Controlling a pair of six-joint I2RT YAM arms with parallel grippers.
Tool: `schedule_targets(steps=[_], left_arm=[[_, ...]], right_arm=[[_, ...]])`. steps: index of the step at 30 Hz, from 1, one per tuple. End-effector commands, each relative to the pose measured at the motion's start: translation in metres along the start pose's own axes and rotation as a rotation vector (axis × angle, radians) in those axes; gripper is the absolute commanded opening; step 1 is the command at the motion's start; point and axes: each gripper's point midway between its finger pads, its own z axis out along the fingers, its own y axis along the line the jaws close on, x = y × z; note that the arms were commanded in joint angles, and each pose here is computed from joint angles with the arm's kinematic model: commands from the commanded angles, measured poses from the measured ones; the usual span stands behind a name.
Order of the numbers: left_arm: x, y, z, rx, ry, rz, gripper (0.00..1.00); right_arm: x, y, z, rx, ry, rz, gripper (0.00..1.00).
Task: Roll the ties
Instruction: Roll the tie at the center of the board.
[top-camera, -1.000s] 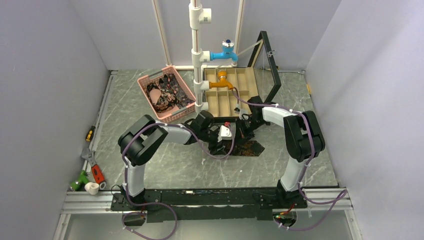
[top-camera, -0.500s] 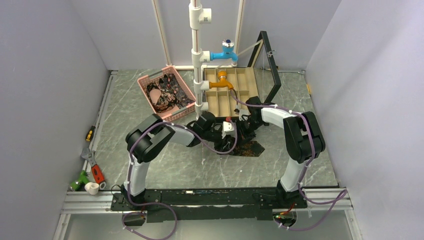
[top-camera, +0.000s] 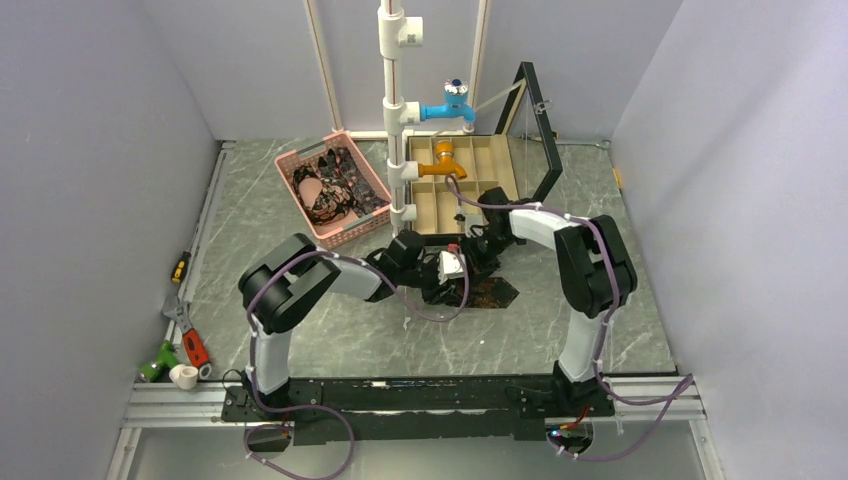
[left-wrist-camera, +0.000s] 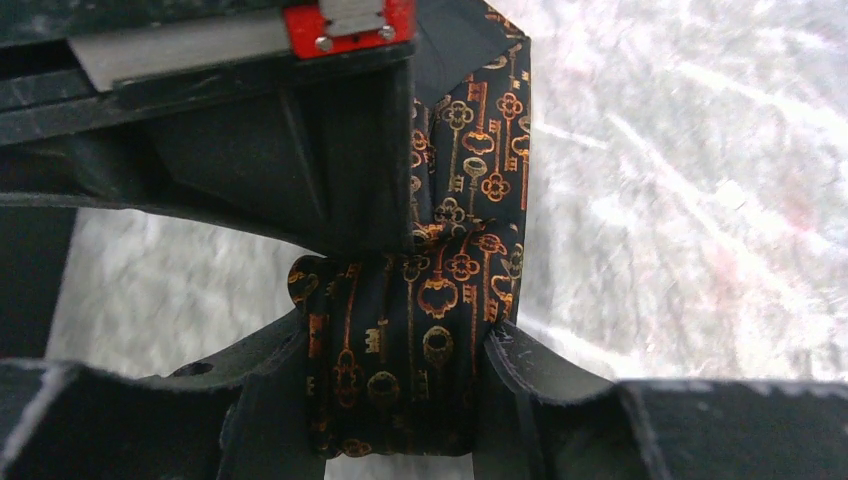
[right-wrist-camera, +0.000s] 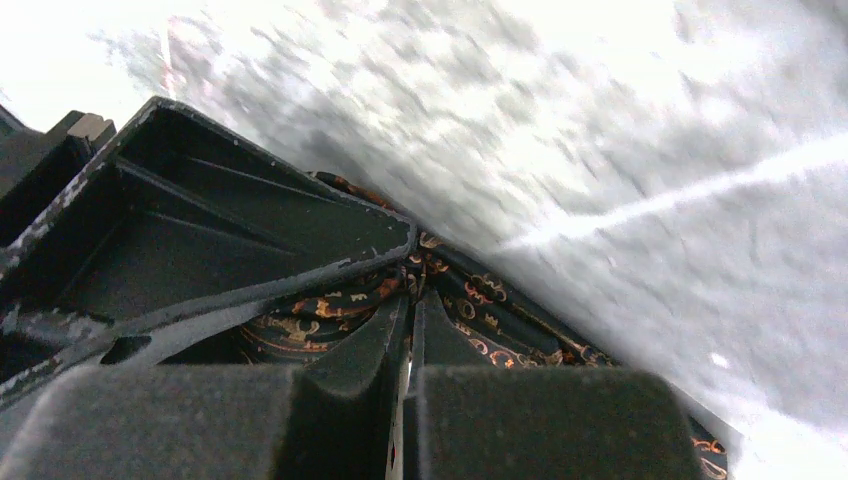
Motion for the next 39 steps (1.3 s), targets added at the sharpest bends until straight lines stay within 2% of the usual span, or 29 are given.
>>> schedule_targets(steps=[1,4,7,9,14,19,24,30,33,39], left_arm=[[0.063,-0.016,-0.030,-0.074,0.241,-0.033,0.20],[0.077,-0.020,-0.037,-0.097,0.291,-0.084,0.16],[0.085,-0.022,-0.036,-0.104,0.314,-0.151,0.11],[0.086,-0.021,-0.034,-0.110,0.318,-0.191,0.09],[0.080,-0.018,-0.025,-0.104,0.302,-0.218,0.06],[0.068,-0.016,-0.023,-0.081,0.273,-0.184,0.07],[0.037,-0.004,-0.025,-0.079,0.195,-0.085,0.14],[-0.011,0.001,-0.030,-0.024,0.084,0.034,0.25],[-0.006,-0.006,-0.030,0.014,0.110,0.080,0.27],[0.049,-0.010,-0.026,0.020,0.290,0.038,0.31]], right_arm=[[-0.055,-0.004,0.004,0.042,-0.119,-0.139,0.00],[-0.054,0.005,-0.012,0.032,-0.114,-0.161,0.00],[-0.038,0.013,-0.037,0.021,-0.132,-0.158,0.10],[-0.020,0.014,-0.047,0.020,-0.125,-0.131,0.12],[0.018,0.001,-0.034,0.025,-0.041,-0.023,0.10],[0.010,-0.030,-0.014,0.098,-0.029,0.026,0.03],[0.004,-0.064,-0.003,0.198,0.009,0.068,0.00],[0.009,-0.082,-0.004,0.262,0.033,0.055,0.00],[0.005,-0.086,-0.006,0.272,0.027,0.048,0.00],[-0.004,-0.084,-0.012,0.274,0.001,0.009,0.00]])
